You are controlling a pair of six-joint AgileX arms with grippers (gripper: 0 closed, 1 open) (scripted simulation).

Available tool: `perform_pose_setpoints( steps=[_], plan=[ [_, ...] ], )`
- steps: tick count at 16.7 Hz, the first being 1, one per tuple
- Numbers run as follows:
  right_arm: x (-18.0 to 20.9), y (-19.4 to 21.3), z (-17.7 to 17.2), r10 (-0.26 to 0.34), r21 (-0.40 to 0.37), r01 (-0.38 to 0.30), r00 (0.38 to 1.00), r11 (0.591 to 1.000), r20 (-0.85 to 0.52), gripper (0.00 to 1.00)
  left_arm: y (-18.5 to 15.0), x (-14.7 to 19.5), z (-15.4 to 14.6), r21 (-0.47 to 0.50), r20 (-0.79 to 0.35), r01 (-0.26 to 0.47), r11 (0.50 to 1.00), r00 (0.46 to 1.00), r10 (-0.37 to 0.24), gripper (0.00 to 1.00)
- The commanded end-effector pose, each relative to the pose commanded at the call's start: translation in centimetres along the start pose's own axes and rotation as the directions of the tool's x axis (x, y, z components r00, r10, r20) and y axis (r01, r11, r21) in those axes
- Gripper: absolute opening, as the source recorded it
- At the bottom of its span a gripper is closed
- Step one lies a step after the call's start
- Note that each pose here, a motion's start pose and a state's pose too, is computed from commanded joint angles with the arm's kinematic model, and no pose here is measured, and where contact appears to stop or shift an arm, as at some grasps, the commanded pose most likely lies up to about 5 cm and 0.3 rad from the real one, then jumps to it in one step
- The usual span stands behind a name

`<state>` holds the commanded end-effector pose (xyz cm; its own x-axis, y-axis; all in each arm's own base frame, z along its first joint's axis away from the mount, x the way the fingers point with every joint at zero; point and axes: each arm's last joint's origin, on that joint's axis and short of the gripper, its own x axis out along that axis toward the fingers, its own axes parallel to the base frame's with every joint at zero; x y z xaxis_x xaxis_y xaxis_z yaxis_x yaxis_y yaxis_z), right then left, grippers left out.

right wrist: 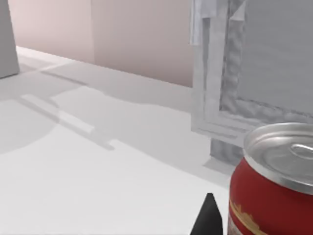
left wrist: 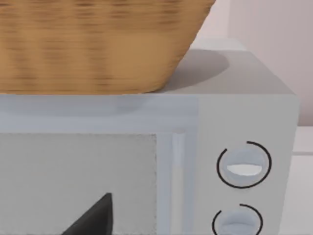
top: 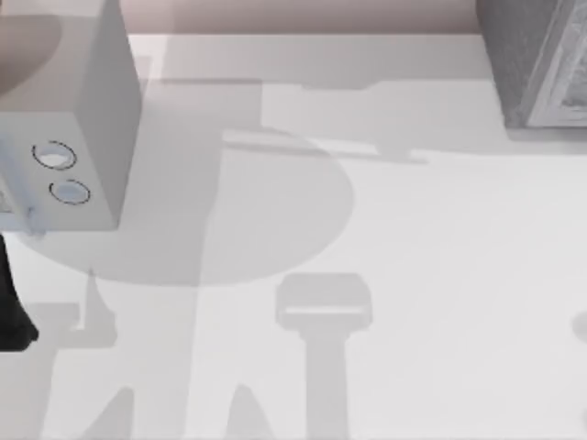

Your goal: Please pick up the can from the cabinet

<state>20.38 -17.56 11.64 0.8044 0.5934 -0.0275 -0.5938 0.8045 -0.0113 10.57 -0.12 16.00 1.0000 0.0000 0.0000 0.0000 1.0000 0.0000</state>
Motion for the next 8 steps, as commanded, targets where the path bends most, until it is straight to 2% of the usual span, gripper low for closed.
perform_pose_setpoints(
  steps=[4, 8],
  plan=[
    [-3.1, -1.4, -4.8, 0.093, 0.013, -0.093, 0.995, 0.996, 0.029, 0.0, 0.0, 0.0, 0.0, 0.0, 0.0, 0.0, 1.0, 1.0, 0.0, 1.0],
    [-4.6, -1.5, -6.9, 0.131, 0.012, -0.131, 0.99, 0.991, 0.045, 0.0, 0.0, 0.0, 0.0, 0.0, 0.0, 0.0, 1.0, 1.0, 0.0, 1.0]
  ],
)
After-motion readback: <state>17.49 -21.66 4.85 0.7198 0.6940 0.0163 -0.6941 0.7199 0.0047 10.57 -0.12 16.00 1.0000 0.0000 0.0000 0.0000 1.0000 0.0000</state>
